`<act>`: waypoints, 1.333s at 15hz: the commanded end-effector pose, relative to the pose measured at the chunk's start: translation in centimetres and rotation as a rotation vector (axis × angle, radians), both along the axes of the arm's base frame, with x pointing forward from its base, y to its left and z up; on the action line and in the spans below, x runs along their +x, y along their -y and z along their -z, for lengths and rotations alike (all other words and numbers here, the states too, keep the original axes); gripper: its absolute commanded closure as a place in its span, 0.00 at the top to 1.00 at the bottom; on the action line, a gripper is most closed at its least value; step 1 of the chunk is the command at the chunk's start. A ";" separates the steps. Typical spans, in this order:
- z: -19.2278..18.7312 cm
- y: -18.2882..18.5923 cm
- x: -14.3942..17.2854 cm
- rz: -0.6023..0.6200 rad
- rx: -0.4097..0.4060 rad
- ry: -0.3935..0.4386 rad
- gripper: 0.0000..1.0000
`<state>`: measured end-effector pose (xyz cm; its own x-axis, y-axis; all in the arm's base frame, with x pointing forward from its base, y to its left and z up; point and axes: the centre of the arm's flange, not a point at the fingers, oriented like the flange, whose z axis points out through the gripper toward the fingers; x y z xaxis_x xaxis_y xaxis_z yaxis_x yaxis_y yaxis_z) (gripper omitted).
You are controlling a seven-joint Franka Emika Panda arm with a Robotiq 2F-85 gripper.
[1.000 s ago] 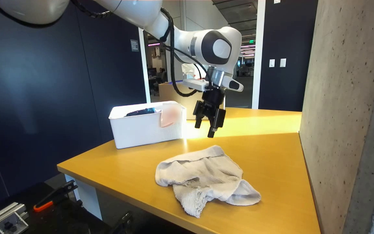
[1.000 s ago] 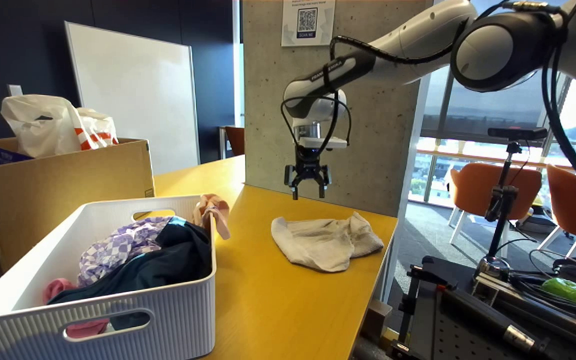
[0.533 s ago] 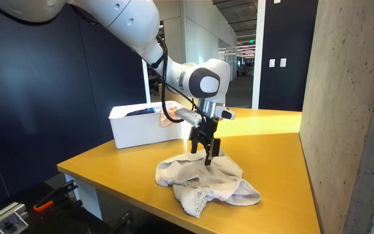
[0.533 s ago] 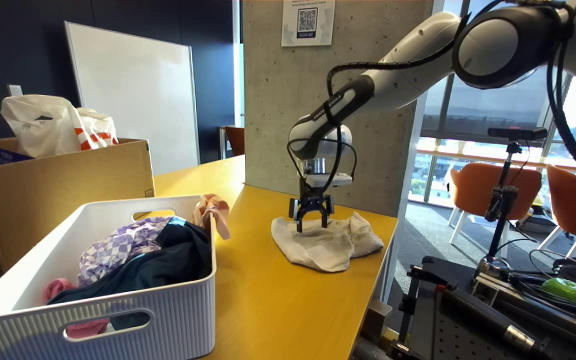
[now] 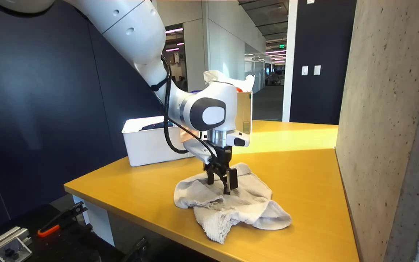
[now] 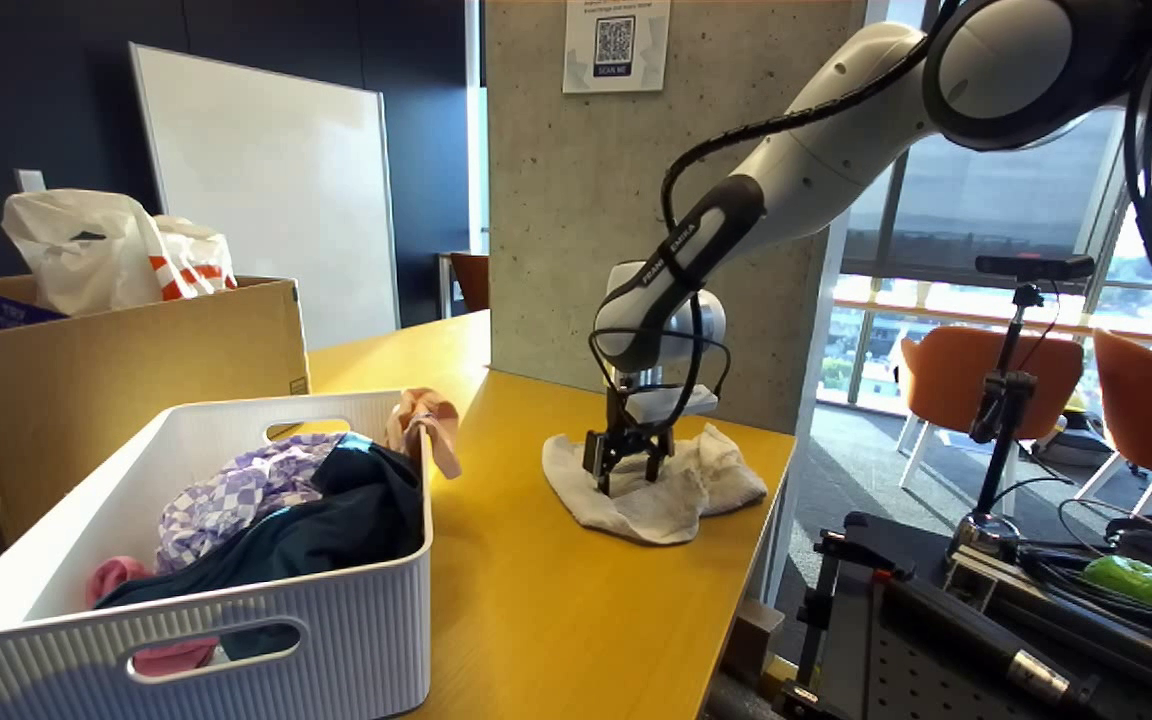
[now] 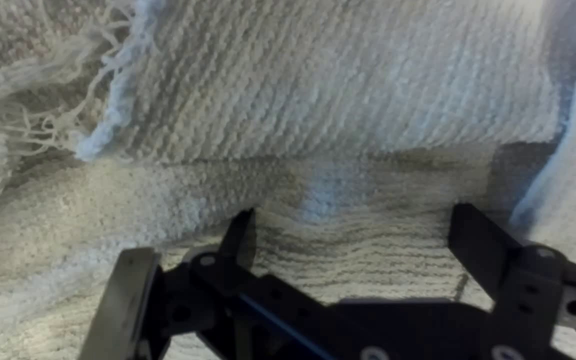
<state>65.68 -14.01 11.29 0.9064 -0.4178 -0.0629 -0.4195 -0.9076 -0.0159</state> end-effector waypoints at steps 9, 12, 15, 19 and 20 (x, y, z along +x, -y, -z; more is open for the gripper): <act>0.3 -4.1 4.9 -0.097 0.018 0.008 1.00; 0.9 -5.0 6.8 -0.123 0.028 -0.020 1.00; 0.9 -6.2 8.2 -0.147 0.024 -0.025 1.00; -0.3 -7.2 6.7 -0.155 0.008 -0.011 1.00; -0.8 -7.3 6.0 -0.155 0.004 -0.001 1.00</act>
<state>72.38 -7.35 11.27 0.9583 -0.2750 -0.0776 -0.2784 -0.9597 -0.0372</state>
